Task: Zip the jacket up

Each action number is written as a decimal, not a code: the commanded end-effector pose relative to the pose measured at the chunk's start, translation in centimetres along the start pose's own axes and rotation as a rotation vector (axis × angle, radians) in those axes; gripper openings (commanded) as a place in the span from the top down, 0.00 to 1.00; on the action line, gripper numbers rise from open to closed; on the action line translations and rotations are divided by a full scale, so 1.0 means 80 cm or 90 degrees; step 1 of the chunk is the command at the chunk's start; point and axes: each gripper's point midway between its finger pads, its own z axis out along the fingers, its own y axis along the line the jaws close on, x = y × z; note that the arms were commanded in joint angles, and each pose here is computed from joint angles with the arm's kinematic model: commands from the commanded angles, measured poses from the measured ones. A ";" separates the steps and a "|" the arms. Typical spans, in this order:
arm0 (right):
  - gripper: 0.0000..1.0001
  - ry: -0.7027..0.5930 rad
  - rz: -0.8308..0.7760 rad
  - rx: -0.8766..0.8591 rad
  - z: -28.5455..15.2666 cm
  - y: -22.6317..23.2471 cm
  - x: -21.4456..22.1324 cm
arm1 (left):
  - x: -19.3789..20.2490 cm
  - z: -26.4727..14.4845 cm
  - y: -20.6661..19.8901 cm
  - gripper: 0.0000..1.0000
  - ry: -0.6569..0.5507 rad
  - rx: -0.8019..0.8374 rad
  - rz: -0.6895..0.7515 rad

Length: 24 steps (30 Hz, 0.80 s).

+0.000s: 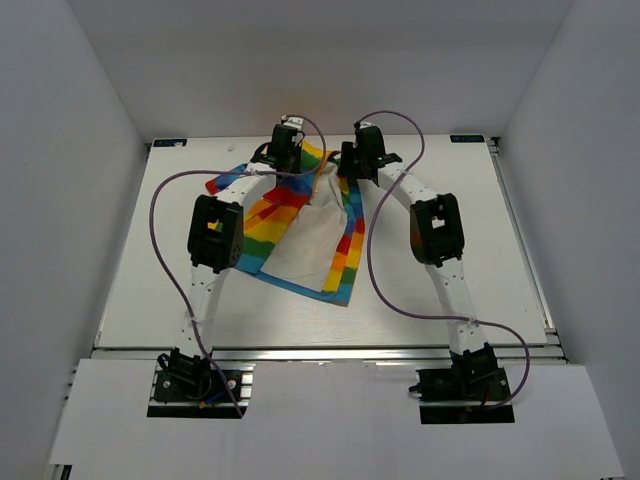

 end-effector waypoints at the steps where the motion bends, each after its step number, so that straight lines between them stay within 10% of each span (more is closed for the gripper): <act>1: 0.45 -0.026 0.004 -0.029 0.021 0.012 -0.002 | -0.104 -0.082 -0.010 1.00 -0.105 0.045 -0.015; 3: 0.84 -0.032 0.002 -0.053 0.025 0.020 -0.006 | -0.106 -0.095 -0.009 1.00 -0.111 0.048 -0.013; 5: 1.00 -0.051 -0.006 -0.056 0.023 0.022 -0.018 | -0.131 -0.125 -0.012 1.00 -0.144 0.066 -0.008; 11: 1.00 -0.149 -0.097 0.100 -0.075 -0.017 -0.103 | -0.183 -0.217 0.002 1.00 -0.200 0.061 0.002; 17: 1.00 -0.357 -0.132 0.130 -0.313 -0.003 -0.210 | -0.216 -0.337 -0.002 1.00 -0.253 0.123 0.019; 24: 1.00 -0.546 -0.138 0.032 -0.592 0.039 -0.204 | -0.245 -0.616 -0.045 1.00 -0.471 0.382 0.053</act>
